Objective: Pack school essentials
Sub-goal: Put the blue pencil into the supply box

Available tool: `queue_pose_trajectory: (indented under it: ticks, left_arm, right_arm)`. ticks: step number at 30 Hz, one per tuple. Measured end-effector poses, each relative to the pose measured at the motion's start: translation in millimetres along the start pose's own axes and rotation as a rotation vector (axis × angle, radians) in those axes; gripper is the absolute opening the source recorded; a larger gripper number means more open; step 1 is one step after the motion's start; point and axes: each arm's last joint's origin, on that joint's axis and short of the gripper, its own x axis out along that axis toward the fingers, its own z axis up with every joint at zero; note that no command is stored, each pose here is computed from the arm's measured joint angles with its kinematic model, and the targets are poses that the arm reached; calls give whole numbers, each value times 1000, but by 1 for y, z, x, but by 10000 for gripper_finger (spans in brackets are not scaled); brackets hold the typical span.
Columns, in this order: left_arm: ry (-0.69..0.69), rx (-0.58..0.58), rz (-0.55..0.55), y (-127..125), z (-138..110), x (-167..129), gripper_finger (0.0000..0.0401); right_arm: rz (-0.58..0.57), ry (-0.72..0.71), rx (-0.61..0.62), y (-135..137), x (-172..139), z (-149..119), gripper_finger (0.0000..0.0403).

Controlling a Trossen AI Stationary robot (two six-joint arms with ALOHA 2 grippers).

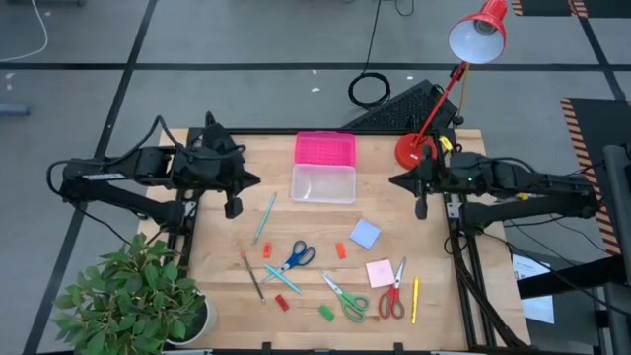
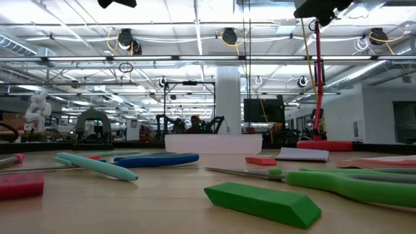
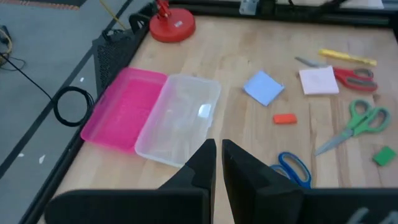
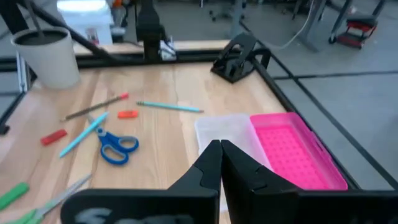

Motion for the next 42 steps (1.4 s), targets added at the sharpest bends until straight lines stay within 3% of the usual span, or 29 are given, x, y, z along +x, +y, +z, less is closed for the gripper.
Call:
queue_pose_trajectory:
  ticks: [8,14,26,33,42]
  left_arm:
    - [-9,11,-19,-16,-25,34,31]
    - [23,-113,-18,-22,-56,63,31]
    - [199,-455,72,-21,-121,95,41]
    - [201,-551,177,-19,-133,103,81]
    - [355,-608,276,-29,-147,140,116]
  right_arm:
    - [0,38,56,2,11,6,0]
    - [1,70,179,3,17,4,0]
    - [8,141,30,7,35,-1,0]
    - [12,141,-39,9,46,0,0]
    - [14,34,-118,11,57,10,0]
